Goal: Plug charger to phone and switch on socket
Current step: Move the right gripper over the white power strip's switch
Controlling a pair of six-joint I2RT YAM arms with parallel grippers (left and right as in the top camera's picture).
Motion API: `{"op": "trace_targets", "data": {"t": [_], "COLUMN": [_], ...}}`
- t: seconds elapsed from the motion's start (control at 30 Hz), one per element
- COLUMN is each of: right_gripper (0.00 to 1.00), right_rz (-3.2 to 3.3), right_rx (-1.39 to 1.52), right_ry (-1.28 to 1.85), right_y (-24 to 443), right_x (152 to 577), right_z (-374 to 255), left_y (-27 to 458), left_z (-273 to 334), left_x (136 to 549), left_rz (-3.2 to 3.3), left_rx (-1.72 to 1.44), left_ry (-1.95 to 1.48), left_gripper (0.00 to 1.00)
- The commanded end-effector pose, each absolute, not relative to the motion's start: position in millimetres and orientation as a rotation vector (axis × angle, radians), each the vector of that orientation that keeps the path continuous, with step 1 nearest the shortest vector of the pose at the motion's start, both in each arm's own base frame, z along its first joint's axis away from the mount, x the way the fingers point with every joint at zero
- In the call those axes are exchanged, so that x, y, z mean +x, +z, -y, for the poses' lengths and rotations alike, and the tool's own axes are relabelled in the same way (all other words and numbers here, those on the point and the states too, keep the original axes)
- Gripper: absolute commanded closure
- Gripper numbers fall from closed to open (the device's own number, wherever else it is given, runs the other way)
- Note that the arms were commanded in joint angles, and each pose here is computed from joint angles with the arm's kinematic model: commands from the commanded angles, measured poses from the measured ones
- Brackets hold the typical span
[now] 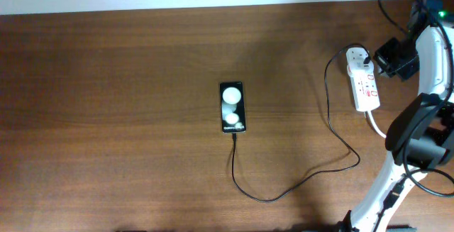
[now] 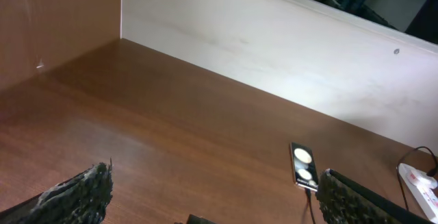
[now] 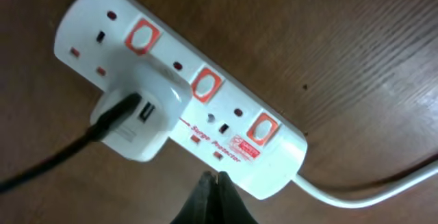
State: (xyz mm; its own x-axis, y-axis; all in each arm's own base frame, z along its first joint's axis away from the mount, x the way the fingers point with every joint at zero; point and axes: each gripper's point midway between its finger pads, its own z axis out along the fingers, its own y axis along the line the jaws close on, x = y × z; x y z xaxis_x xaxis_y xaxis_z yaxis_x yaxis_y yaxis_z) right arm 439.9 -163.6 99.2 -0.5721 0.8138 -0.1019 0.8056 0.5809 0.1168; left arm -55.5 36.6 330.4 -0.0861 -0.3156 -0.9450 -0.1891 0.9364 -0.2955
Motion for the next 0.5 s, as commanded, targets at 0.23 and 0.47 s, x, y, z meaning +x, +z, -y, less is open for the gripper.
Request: {"op": "trace_targets", "data": {"t": [0.23, 0.47], "right_gripper": [0.96, 0.96], "right_rz": [-2.635, -2.650], "right_rx": [1.385, 1.392], "right_ry": [0.074, 0.078], "right_y": [68.0, 47.9], "right_x": [461.4, 465.3], "right_z": [171.9, 172.5], "left_y": [330.0, 330.0], "left_z": [-38.2, -38.2], "left_x": [-57.7, -57.7], "left_rz": [-1.657, -1.657], "left_rx": [-0.380, -0.380], "left_ry": [-0.101, -0.101], "left_gripper": [0.01, 0.01]}}
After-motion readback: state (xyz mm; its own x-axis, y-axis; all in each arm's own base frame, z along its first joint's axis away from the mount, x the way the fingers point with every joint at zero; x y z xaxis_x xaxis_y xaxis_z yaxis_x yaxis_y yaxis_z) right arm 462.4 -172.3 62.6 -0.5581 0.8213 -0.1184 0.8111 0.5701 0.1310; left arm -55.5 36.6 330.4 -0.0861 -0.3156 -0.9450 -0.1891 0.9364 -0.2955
